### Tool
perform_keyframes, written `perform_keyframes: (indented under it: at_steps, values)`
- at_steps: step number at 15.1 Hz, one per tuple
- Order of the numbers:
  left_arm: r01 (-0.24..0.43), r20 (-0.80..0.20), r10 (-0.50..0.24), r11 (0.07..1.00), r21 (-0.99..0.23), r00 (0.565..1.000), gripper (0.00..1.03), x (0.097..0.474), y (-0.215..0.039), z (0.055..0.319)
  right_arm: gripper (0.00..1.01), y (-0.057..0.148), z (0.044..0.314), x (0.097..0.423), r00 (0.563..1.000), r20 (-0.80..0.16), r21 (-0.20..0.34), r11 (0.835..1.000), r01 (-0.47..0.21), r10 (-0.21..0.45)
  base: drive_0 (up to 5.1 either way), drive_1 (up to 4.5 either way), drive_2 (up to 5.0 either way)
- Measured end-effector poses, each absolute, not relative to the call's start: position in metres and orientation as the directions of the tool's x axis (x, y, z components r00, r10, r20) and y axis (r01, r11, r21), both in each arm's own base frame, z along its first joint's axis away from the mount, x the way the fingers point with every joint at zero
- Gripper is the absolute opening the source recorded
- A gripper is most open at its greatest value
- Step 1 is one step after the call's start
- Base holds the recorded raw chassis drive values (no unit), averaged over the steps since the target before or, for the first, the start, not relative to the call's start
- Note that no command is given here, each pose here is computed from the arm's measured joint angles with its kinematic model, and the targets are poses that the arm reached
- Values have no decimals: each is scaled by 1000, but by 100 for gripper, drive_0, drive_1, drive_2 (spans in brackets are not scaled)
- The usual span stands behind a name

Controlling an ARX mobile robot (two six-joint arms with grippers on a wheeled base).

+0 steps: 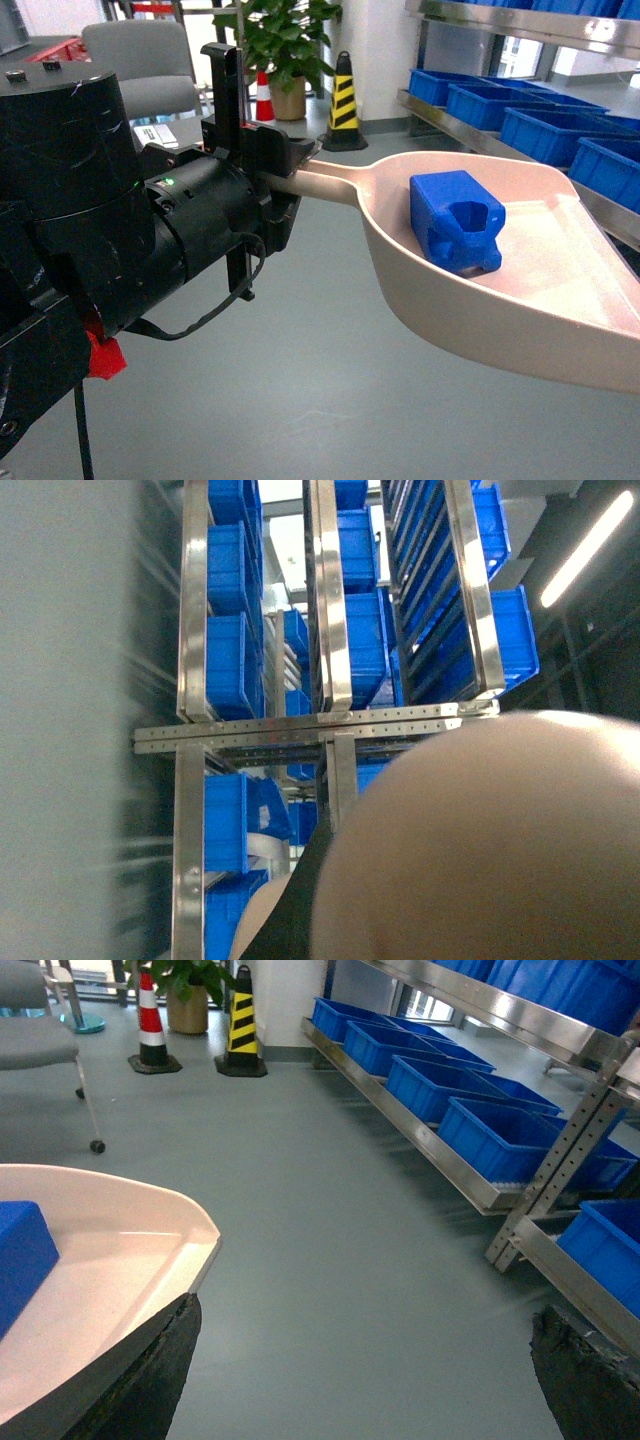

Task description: Place part in tray to right shelf

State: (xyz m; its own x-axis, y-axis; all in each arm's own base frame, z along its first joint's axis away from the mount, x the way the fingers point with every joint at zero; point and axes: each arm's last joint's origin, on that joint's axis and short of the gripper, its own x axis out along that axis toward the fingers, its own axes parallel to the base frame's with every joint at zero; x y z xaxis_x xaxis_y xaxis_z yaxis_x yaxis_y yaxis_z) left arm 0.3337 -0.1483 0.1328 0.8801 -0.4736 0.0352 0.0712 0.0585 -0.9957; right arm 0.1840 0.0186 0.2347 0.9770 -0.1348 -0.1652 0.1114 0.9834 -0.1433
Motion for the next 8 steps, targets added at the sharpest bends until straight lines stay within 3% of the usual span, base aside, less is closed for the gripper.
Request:
perform_keyframes:
  at_steps: [8]
  values:
    - [71, 35, -474, 58, -996, 880, 13, 334, -148, 133, 98, 19, 235, 184, 977, -165, -143, 983, 111, -135, -161, -161, -161]
